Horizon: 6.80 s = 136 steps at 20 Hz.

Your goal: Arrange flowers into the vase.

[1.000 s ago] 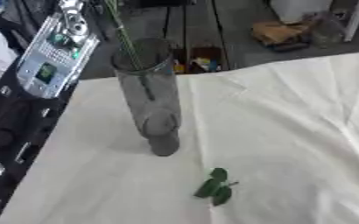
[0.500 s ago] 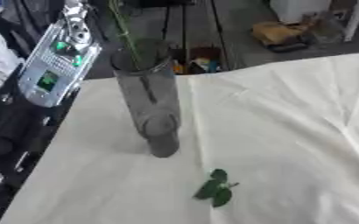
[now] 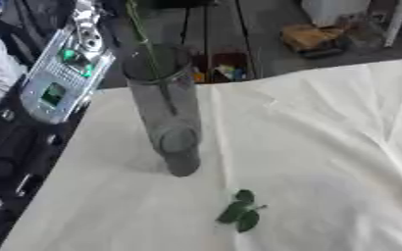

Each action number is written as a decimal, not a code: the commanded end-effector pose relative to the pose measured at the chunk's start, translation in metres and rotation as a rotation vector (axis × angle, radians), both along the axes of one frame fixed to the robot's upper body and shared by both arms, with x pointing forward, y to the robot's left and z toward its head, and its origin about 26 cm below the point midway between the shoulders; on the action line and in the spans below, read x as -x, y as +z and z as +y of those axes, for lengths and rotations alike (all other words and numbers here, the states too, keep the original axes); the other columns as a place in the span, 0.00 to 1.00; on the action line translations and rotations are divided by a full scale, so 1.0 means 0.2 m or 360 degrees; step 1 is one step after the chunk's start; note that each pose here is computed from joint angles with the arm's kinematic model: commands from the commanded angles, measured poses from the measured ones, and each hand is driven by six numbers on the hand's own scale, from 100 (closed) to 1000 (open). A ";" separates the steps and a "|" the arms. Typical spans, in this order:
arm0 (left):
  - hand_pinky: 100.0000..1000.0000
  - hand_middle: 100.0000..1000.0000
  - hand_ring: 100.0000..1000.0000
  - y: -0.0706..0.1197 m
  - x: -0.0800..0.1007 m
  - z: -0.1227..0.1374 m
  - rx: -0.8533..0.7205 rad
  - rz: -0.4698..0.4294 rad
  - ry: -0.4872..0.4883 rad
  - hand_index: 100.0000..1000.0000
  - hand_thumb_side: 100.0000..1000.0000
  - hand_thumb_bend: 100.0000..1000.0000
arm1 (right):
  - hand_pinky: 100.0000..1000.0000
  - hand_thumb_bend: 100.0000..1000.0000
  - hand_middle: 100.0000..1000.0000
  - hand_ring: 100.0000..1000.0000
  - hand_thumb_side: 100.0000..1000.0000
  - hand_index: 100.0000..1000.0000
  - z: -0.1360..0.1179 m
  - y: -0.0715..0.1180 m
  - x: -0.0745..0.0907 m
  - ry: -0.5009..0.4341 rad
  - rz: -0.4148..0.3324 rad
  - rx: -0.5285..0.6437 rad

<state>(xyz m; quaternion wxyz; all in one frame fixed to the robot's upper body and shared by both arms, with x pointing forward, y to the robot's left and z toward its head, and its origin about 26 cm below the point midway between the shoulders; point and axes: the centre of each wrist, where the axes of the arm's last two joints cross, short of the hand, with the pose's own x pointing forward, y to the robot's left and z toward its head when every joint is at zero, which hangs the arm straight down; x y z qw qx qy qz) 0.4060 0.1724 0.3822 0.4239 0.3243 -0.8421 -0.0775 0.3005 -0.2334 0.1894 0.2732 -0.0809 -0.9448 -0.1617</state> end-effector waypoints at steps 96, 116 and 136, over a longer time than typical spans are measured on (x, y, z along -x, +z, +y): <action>0.64 0.63 0.65 -0.19 0.05 -0.01 -0.0202 -0.0252 0.0003 0.72 0.90 0.00 | 0.66 0.00 0.45 0.69 1.00 0.75 0.01 0.05 0.00 0.0010 -0.0043 -0.0033; 0.87 0.78 0.80 -0.20 0.07 0.03 -0.0530 -0.0024 -0.0068 0.91 1.00 0.00 | 0.66 0.00 0.45 0.69 1.00 0.74 0.00 0.04 0.00 0.0001 -0.0026 -0.0048; 1.00 0.88 0.90 -0.16 0.11 0.08 -0.0708 0.0118 -0.0139 1.00 1.00 0.05 | 0.66 0.00 0.45 0.69 1.00 0.74 0.00 0.04 0.00 0.0003 -0.0013 -0.0046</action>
